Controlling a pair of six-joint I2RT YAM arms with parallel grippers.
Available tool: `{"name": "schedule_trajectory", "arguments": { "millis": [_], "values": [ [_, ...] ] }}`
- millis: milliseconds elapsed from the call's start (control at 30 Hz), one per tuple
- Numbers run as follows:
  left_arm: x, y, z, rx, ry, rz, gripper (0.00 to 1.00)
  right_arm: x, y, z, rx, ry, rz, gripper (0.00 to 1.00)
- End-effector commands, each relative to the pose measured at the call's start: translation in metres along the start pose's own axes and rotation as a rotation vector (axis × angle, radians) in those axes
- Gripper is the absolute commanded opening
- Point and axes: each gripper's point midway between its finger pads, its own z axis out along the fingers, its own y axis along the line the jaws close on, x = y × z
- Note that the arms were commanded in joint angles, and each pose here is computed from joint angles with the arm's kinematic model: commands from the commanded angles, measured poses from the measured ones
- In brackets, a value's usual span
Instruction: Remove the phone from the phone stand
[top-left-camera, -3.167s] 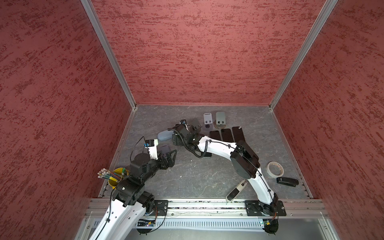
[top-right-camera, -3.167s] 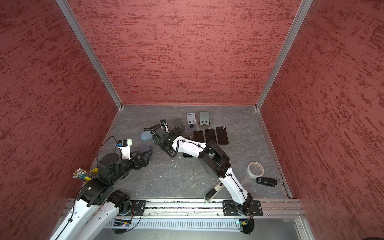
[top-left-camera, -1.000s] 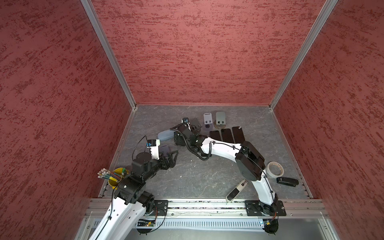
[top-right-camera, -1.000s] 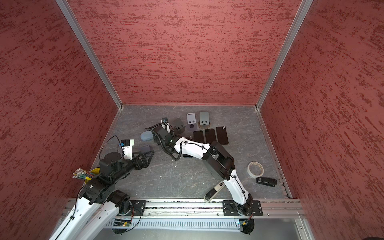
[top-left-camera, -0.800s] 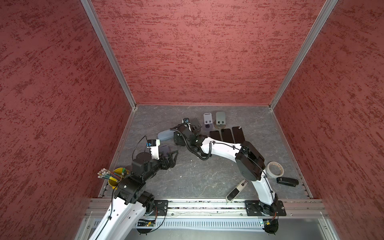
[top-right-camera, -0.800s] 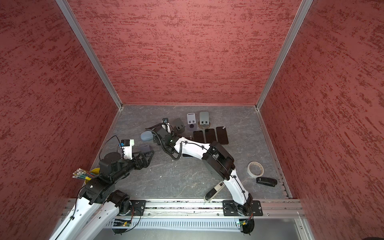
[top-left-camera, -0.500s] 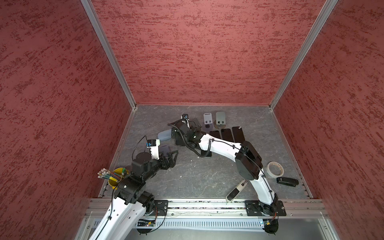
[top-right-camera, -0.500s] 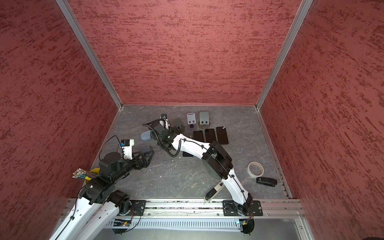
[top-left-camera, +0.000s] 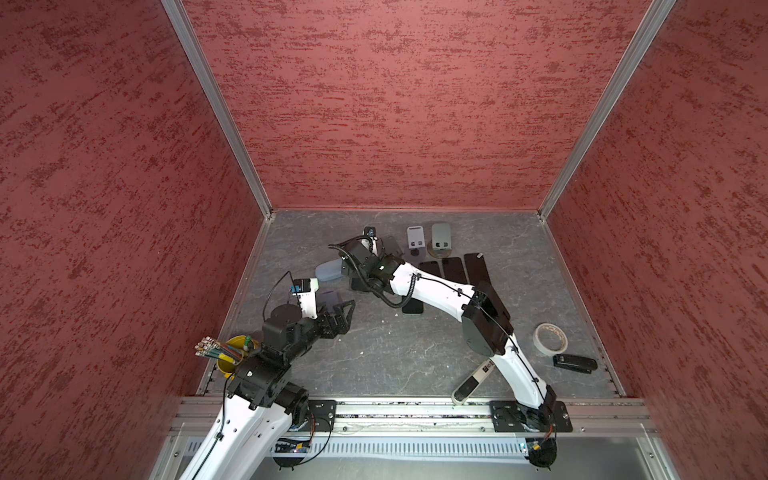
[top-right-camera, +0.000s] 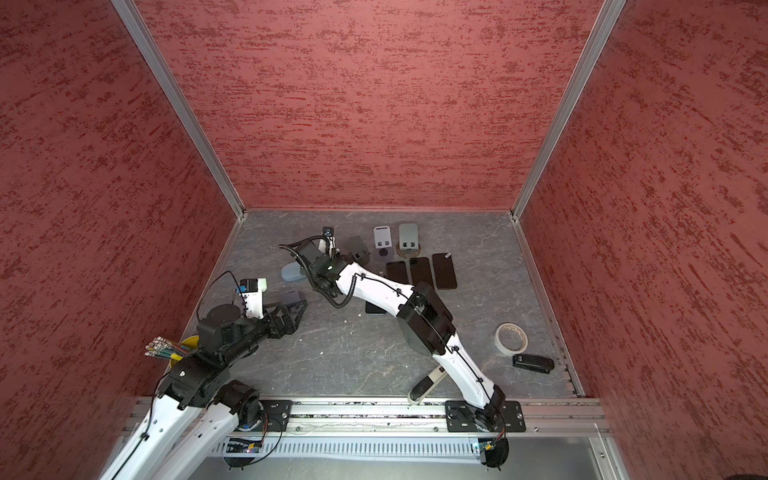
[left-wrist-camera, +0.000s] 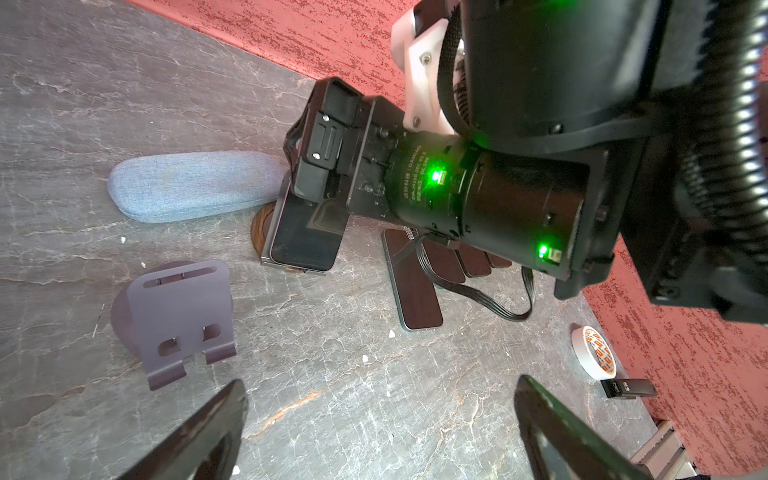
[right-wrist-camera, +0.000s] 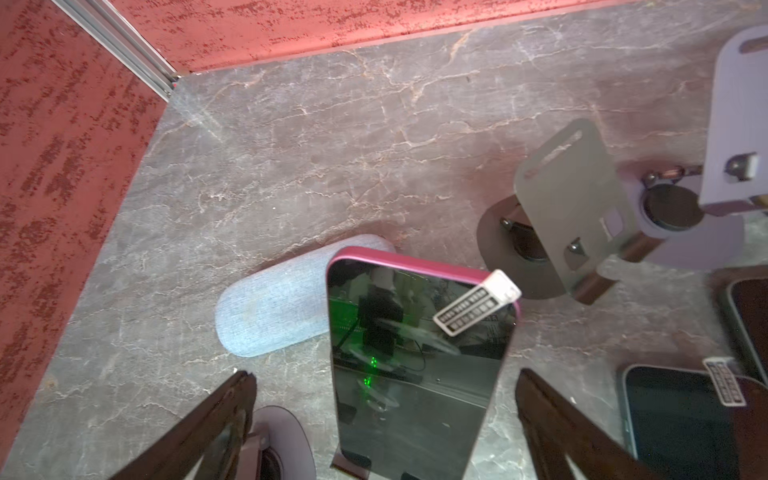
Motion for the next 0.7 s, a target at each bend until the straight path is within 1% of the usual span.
{"name": "schedule_trajectory", "arguments": {
  "millis": [0,200,500,667],
  "values": [
    [-0.012,-0.005,-0.006,0.013,-0.044,0.022,1.00,-0.013,-0.007,-0.007,0.047,-0.031,0.030,0.99],
    [-0.012,-0.005,-0.006,0.014,-0.043,0.018,1.00,-0.012,-0.016,-0.004,0.102,-0.029,0.029,0.99],
    [-0.012,-0.003,-0.006,0.012,-0.044,0.015,1.00,-0.013,-0.011,0.009,0.070,-0.018,0.063,0.99],
    [-0.013,-0.005,-0.005,0.021,-0.051,0.011,1.00,-0.011,-0.015,0.018,0.097,-0.022,0.081,0.97]
  ]
}}
